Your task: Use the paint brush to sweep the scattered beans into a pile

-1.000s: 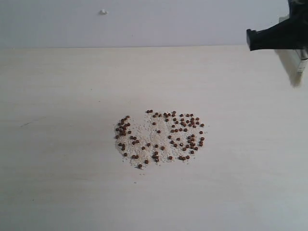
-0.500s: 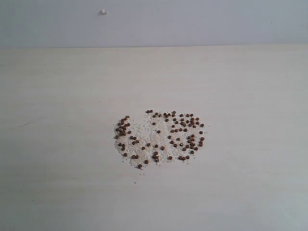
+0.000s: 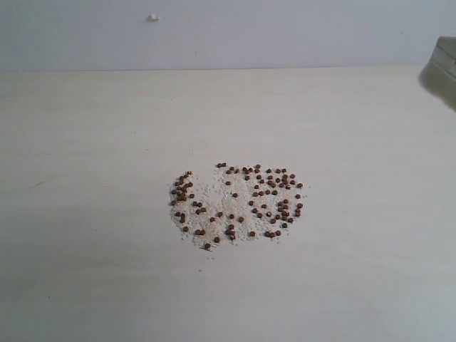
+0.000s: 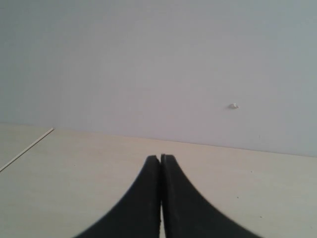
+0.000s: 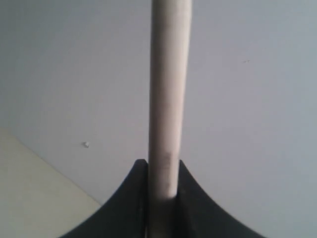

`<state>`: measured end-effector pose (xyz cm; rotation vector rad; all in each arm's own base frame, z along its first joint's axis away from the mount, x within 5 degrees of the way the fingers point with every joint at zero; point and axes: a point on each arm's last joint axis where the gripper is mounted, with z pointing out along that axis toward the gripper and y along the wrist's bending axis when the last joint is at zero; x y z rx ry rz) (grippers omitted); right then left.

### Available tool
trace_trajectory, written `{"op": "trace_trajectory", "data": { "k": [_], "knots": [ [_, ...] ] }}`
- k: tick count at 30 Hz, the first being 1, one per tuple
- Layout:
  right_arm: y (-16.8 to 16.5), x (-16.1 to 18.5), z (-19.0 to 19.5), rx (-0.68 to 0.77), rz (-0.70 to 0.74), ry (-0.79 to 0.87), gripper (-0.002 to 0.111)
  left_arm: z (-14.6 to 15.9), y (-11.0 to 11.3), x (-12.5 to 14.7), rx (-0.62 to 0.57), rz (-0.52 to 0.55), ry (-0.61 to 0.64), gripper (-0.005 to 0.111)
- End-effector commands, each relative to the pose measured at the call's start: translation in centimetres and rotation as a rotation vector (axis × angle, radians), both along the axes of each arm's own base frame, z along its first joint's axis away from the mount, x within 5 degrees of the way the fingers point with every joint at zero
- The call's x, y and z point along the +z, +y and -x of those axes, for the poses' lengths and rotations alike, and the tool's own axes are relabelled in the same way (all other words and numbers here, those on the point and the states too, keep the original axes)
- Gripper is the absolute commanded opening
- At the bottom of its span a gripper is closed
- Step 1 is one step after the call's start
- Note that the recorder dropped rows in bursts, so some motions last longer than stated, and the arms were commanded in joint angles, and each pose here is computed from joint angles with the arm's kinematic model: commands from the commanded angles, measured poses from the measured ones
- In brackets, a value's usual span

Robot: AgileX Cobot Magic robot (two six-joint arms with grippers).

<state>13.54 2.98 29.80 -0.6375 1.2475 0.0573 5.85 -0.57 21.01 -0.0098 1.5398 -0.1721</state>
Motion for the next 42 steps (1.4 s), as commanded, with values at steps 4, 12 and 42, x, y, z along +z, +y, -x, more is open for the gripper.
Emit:
{"op": "trace_trajectory", "data": {
  "k": [4,12,42],
  "knots": [
    [-0.4,-3.4,-4.2,0.076,0.012,0.082,0.0,0.0,0.0,-0.1,0.002,-0.009,-0.004,0.0],
    [2.1,-5.7,-7.1,-0.035,0.179,0.08,0.0,0.0,0.0,-0.1,0.002,-0.009,-0.004,0.0],
    [15.5,-18.3,-14.4,-0.187,0.058,0.498,0.0,0.0,0.0,-0.1,0.002,-0.009,-0.004,0.0]
  ]
}}
